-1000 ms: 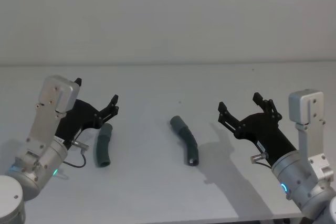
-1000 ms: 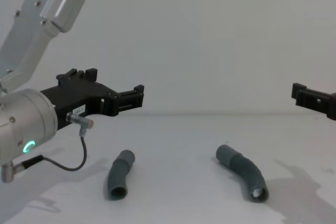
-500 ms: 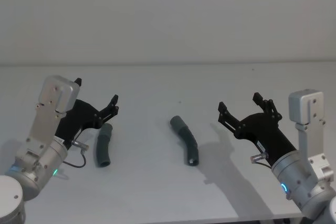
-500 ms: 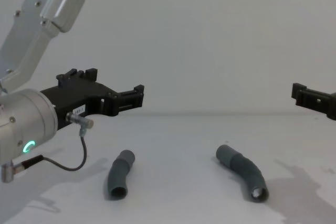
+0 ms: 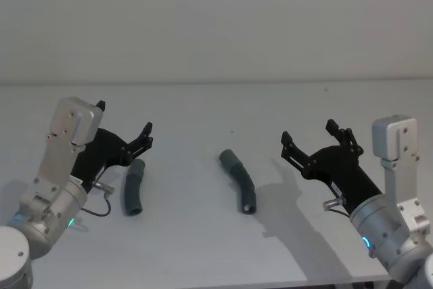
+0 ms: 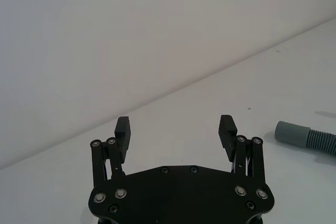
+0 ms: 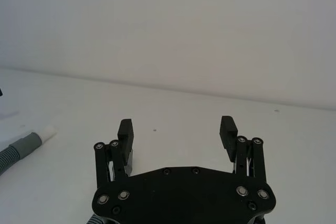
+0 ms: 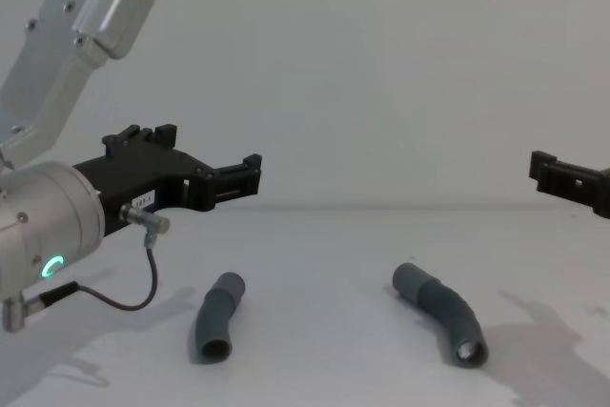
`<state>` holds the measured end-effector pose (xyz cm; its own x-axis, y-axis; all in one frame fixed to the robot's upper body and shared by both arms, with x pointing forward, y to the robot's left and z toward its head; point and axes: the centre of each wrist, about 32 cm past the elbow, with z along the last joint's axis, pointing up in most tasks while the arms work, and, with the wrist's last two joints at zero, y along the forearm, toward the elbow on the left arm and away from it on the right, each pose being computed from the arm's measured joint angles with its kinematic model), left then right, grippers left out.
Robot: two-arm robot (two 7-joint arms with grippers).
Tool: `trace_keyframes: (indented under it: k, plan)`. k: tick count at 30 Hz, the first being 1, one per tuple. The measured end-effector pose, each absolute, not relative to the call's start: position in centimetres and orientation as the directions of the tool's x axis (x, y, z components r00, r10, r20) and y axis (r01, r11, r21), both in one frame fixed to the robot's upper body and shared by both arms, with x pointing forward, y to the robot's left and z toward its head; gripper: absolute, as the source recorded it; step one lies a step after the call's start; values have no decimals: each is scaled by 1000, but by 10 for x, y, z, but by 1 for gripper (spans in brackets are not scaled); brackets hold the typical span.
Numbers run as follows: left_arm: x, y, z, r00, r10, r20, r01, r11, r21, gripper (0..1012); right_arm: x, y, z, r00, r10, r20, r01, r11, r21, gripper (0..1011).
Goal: Use both hands to pick up one end of the pipe from the table, align the ends, and insert them.
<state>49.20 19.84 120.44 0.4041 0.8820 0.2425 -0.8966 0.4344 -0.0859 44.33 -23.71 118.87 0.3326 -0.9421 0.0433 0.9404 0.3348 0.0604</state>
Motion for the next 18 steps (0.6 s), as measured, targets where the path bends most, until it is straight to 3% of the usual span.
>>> trace_keyframes:
  k: [18]
  plan:
    - [491,197,1215,410,883,228,-904,427,-30,1001,443,-237,1189,333,-942,43,940,335,60,1000]
